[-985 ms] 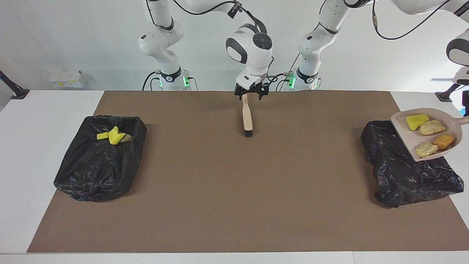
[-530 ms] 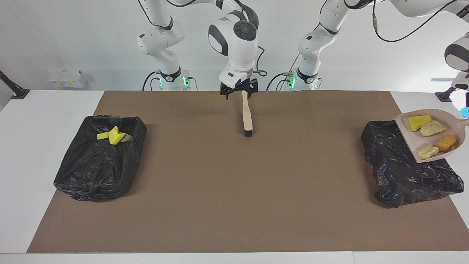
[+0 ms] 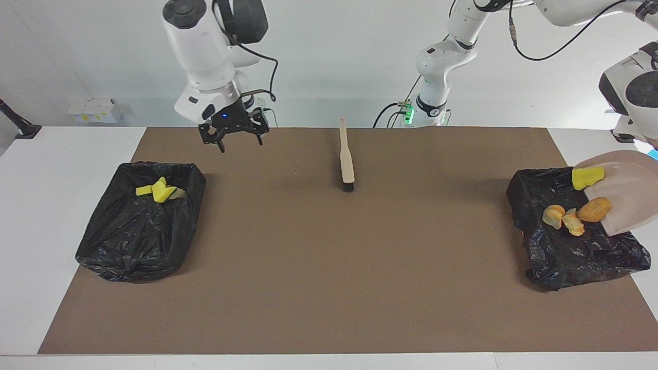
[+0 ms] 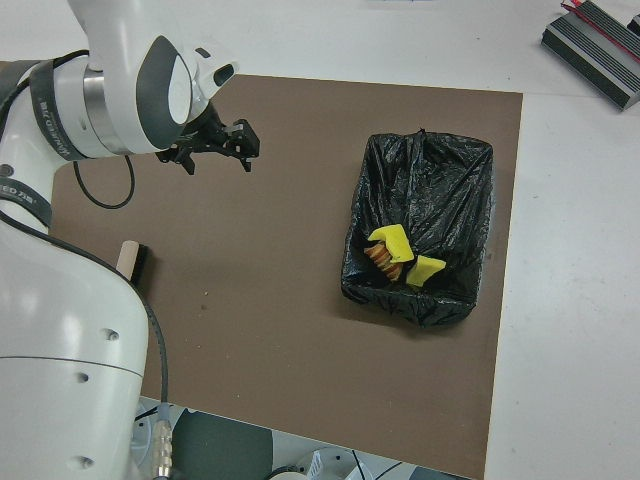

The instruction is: Sweep and dump trash in bin

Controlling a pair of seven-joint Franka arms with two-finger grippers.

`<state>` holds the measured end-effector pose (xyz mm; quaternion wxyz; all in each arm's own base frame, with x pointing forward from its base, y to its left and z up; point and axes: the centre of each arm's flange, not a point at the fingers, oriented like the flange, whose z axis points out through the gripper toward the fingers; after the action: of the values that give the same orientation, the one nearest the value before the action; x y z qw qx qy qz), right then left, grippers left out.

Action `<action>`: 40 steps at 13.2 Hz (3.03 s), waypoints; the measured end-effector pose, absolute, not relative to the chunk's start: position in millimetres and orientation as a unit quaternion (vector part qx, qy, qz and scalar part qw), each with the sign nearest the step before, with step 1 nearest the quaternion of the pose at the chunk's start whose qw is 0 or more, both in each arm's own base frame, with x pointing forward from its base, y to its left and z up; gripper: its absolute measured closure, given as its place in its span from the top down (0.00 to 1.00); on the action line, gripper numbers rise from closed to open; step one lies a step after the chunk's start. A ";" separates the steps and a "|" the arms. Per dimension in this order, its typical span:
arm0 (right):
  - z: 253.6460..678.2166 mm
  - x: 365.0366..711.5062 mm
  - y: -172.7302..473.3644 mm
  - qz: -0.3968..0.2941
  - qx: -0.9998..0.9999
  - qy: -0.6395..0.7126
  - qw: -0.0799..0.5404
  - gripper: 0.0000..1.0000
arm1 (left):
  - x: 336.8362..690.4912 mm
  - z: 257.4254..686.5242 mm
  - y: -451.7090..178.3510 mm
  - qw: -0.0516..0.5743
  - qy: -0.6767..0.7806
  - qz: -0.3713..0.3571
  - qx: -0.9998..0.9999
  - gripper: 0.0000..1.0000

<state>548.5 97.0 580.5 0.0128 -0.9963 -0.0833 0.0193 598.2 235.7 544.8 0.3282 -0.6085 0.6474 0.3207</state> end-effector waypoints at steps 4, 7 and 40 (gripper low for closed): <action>587.7 557.5 18.5 0.010 -1.000 -0.020 -0.008 1.00 | 598.9 556.3 216.7 0.359 0.620 0.367 -0.593 0.31; 599.5 558.4 -23.7 -0.002 -1.000 0.017 -0.008 1.00 | 603.2 563.9 196.1 0.388 0.603 0.403 -0.568 0.31; 633.0 537.5 -21.3 -0.012 -1.000 0.021 -0.008 1.00 | 593.0 425.1 -165.7 0.115 0.310 0.036 -0.943 0.31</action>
<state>537.5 -21.3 633.0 -0.0077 -0.9997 0.0214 -0.0123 593.0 -165.7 425.1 0.1145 -0.9431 0.3100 0.0363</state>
